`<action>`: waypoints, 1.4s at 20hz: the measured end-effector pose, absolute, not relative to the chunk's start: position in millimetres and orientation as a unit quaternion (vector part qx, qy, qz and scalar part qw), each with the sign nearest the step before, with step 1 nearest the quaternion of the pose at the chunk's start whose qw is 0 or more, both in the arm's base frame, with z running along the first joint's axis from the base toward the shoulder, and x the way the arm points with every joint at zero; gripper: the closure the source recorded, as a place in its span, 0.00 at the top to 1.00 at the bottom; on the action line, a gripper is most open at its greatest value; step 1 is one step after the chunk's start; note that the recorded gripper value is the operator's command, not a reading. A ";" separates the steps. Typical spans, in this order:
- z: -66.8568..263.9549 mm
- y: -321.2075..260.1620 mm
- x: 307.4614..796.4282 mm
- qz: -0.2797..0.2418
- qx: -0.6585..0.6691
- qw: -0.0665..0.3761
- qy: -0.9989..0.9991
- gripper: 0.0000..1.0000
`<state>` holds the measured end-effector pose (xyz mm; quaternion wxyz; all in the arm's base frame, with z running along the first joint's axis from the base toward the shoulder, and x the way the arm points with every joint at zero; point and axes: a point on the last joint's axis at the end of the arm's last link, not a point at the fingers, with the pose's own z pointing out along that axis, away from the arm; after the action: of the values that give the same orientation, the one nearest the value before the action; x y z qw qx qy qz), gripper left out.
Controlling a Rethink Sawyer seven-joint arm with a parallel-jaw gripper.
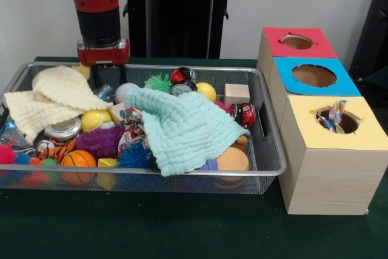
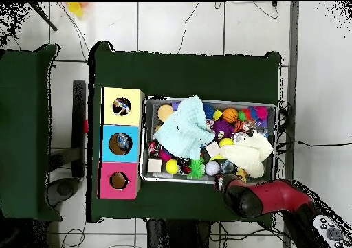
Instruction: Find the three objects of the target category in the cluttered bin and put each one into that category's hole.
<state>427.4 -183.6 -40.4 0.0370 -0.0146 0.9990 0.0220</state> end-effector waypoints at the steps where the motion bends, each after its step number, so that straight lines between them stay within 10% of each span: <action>1: -40.5 -183.7 427.3 0.022 -0.014 0.038 0.999 1.00; 2: -40.7 -183.8 426.8 0.022 -0.014 0.040 0.999 0.00; 28: -56.1 -178.4 433.6 0.023 -0.021 0.065 0.997 0.00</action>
<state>433.6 -178.4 -56.1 0.0647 -0.0210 0.9974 0.0233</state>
